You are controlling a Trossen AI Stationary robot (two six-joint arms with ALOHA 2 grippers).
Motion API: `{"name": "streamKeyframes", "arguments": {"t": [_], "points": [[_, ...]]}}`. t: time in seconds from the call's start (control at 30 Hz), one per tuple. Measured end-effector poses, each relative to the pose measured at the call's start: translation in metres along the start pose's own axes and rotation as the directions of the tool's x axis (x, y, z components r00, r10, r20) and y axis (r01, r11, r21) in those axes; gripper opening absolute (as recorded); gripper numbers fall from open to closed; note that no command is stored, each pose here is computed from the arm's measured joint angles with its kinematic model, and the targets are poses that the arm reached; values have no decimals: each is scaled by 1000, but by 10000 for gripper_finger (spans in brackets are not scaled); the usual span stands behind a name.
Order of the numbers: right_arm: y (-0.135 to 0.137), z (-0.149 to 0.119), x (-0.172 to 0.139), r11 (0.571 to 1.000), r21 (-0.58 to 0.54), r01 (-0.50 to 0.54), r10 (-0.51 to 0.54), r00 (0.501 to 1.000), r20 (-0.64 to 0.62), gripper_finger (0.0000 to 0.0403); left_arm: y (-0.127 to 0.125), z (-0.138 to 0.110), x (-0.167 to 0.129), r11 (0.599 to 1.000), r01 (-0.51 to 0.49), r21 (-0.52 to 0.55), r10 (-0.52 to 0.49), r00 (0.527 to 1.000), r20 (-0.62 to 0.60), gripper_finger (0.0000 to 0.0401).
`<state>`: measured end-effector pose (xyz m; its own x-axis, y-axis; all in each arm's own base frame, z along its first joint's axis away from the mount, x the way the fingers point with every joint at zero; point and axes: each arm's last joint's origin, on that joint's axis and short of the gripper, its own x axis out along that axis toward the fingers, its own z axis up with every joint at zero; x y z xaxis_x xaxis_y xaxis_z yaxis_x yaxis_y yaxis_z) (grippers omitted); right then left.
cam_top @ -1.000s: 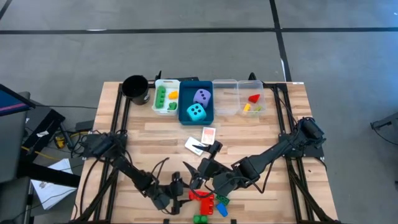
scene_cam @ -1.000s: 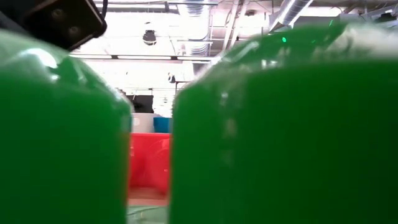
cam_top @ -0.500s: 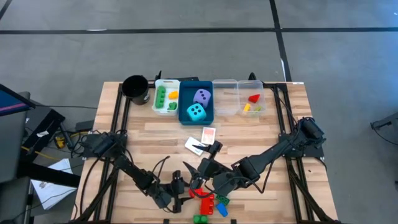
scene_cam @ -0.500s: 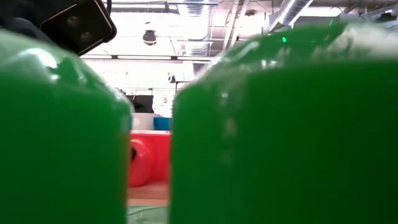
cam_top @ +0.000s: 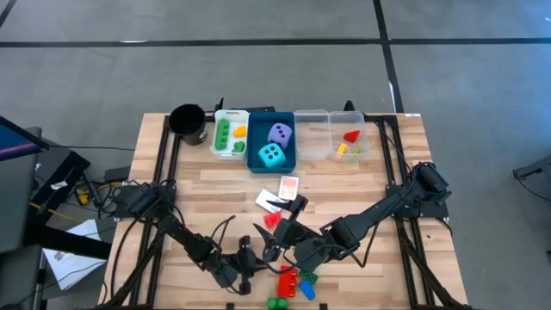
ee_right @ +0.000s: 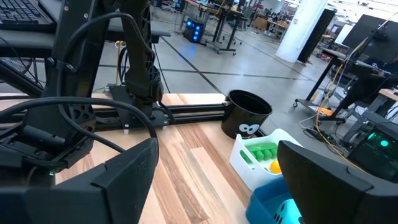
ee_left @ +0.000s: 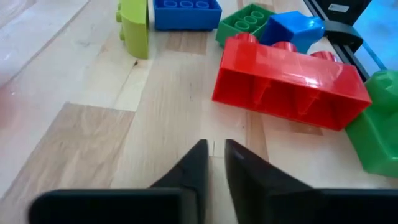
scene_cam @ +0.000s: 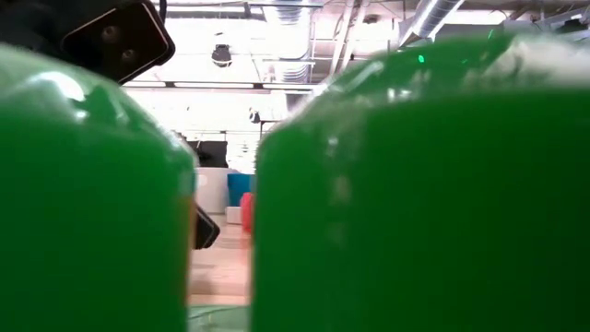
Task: Pick & Place Toys
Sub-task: Put the large red game piece into the white bin
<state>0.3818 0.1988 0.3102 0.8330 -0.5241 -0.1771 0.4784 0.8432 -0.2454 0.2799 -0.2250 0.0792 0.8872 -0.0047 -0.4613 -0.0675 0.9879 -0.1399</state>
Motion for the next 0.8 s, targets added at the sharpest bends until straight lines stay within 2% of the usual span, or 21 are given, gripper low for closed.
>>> {"name": "streamKeyframes", "arguments": {"t": [0.07,0.13,0.3,0.4,0.53,0.8], "points": [[-1,0,1,1000,7,3,-3,1000,-1,327,0,0,0,1000,-2,3,2,1000,0,14],[-1,0,2,1000,11,4,-4,1000,-2,327,1,0,1,1000,-4,12,4,1000,1,5],[-1,-2,2,1000,7,6,-6,1000,-10,327,5,-3,2,994,-34,102,37,999,-35,26],[-1,-1,2,1000,7,6,-6,1000,-10,327,10,-2,4,988,-56,141,65,996,-61,47],[-1,-1,2,1000,7,6,-6,1000,-10,327,15,-1,7,988,-73,140,83,994,-73,86],[-1,-2,2,1000,4,6,-6,1000,-13,327,22,-4,8,978,-116,172,136,985,-106,189]]}}
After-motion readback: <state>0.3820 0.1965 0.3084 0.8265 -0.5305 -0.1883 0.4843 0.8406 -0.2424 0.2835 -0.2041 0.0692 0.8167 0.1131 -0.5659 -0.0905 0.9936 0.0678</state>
